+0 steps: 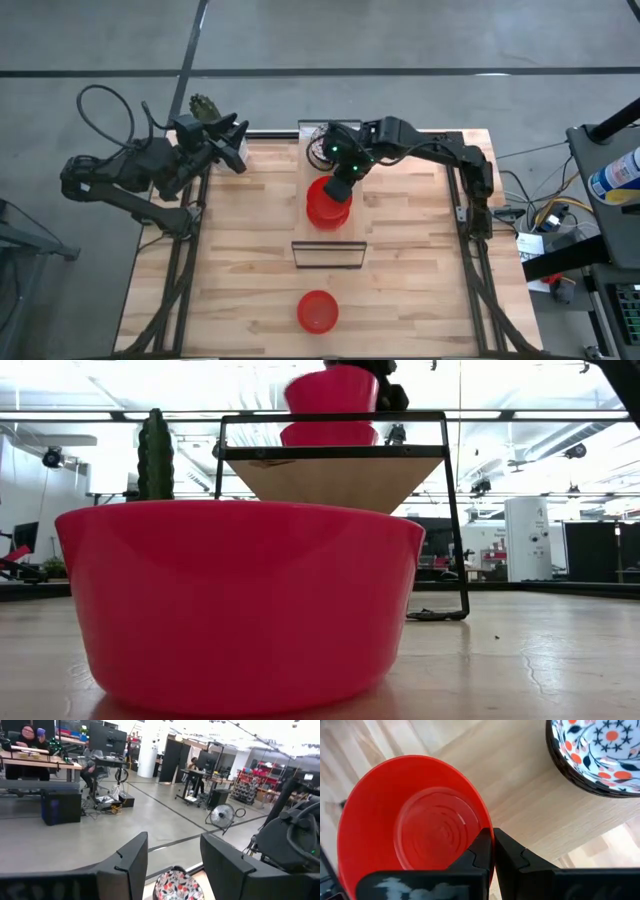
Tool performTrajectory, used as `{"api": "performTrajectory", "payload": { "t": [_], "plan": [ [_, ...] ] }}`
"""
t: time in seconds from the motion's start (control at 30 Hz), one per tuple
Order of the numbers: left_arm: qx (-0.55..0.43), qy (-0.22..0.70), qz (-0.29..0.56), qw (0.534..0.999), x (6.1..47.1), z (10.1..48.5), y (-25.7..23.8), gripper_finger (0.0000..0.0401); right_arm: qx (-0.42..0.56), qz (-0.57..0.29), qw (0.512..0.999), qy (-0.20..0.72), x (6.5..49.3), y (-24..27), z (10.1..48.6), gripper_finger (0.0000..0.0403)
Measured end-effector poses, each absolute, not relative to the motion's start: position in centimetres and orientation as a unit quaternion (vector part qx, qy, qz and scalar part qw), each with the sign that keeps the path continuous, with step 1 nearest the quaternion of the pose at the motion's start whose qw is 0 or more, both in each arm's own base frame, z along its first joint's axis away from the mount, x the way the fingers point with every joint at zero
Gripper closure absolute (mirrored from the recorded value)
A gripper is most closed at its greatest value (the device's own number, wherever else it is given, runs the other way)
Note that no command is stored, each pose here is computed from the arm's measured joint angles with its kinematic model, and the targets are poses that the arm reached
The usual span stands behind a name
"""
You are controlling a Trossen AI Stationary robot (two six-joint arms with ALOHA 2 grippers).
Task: Pick & Place Mini bowls
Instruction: Stack the top red bowl on top of the other red bowl on the shelf
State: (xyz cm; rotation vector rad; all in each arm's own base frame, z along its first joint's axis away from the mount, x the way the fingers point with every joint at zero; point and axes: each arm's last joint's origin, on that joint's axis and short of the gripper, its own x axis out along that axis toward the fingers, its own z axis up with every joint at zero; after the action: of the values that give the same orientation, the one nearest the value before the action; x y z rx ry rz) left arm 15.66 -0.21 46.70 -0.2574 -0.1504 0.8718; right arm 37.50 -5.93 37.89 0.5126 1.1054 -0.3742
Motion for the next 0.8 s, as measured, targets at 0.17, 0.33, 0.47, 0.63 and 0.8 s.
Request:
{"api": "performTrajectory", "payload": {
  "t": [0.17, 0.33, 0.47, 0.63, 0.8],
  "plan": [
    [-0.121, -0.057, 0.422, 0.897, 15.8, 46.3, -0.2, 0.0227, 0.234, -0.175, 0.799, 0.526, 37.9, -5.9, 36.5, 0.0394],
    [-0.124, -0.058, 0.421, 0.896, 15.8, 46.3, -0.2, 0.0227, 0.235, -0.173, 0.800, 0.524, 38.5, -5.9, 35.3, 0.0394],
    [-0.125, -0.059, 0.420, 0.897, 15.8, 46.3, -0.2, 0.0227, 0.235, -0.175, 0.792, 0.535, 38.6, -5.9, 34.4, 0.0394],
    [-0.128, -0.060, 0.418, 0.897, 15.8, 46.3, -0.2, 0.0227, 0.237, -0.173, 0.791, 0.537, 38.6, -5.7, 34.2, 0.0394],
    [-0.132, -0.059, 0.406, 0.902, 15.9, 46.3, -0.3, 0.0227, 0.228, -0.169, 0.796, 0.536, 38.8, -5.2, 34.2, 0.0383]
  ]
}}
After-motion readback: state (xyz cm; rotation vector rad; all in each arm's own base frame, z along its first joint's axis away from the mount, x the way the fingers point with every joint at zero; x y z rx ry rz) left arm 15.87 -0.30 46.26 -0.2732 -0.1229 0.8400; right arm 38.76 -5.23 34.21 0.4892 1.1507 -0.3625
